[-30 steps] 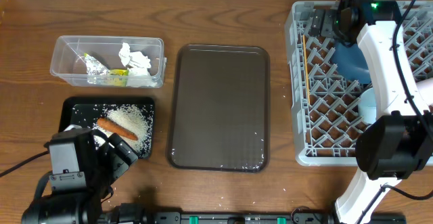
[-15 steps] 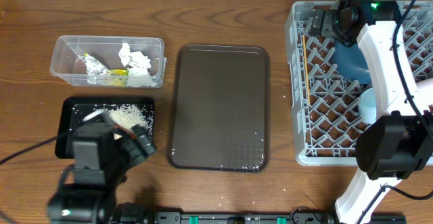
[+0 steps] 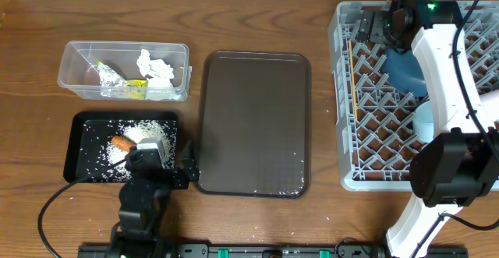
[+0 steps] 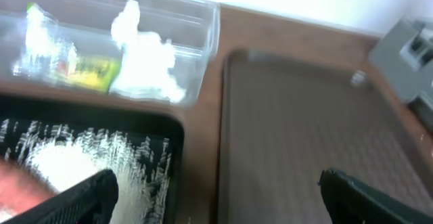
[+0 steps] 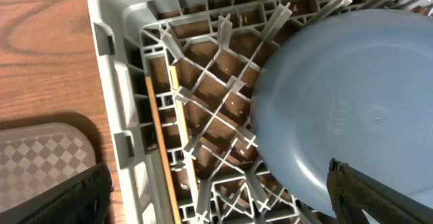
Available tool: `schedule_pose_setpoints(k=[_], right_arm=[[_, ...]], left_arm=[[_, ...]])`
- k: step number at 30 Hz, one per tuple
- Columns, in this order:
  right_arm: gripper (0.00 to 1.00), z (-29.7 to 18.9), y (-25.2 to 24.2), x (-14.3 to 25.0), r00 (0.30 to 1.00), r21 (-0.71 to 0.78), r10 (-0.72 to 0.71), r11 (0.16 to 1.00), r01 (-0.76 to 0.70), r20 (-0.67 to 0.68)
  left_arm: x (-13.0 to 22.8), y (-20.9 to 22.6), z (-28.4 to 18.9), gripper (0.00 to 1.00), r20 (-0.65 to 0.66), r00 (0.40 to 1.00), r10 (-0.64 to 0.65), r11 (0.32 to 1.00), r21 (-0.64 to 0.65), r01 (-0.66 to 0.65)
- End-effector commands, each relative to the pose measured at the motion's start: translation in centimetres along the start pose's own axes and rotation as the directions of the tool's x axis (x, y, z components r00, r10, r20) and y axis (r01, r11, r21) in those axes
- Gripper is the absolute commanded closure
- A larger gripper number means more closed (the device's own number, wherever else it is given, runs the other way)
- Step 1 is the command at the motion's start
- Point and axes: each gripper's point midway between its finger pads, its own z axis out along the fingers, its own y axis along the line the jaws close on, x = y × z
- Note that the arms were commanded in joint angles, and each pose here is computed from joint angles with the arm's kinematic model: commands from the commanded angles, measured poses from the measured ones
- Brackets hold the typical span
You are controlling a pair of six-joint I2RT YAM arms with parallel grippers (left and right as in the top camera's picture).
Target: Sort waste into correct bins and load items into the dishwasher rack
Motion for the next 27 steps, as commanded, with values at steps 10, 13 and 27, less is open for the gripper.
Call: schedule_pose_setpoints(k=[10, 13, 27], right_arm=[[0.01, -0.3, 0.1, -0.1, 1.000, 0.006, 0.006, 1.000, -0.006, 0.006], [0.01, -0.3, 0.1, -0.1, 1.000, 0.006, 0.007, 1.000, -0.007, 0.006], [0.01, -0.3, 0.1, -0.1, 1.000, 0.006, 0.006, 1.000, -0.006, 0.006]], left_arm=[[-0.5, 2.2, 0.4, 0.02, 0.190, 0.981, 0.038, 0.998, -0.051, -0.029], [-0.9, 2.8, 0.2, 0.02, 0.206, 0.977, 0.048, 0.996, -0.080, -0.032], [-1.0, 3.1, 0.1, 0.02, 0.191, 0.961, 0.200, 0.976, -0.123, -0.179]])
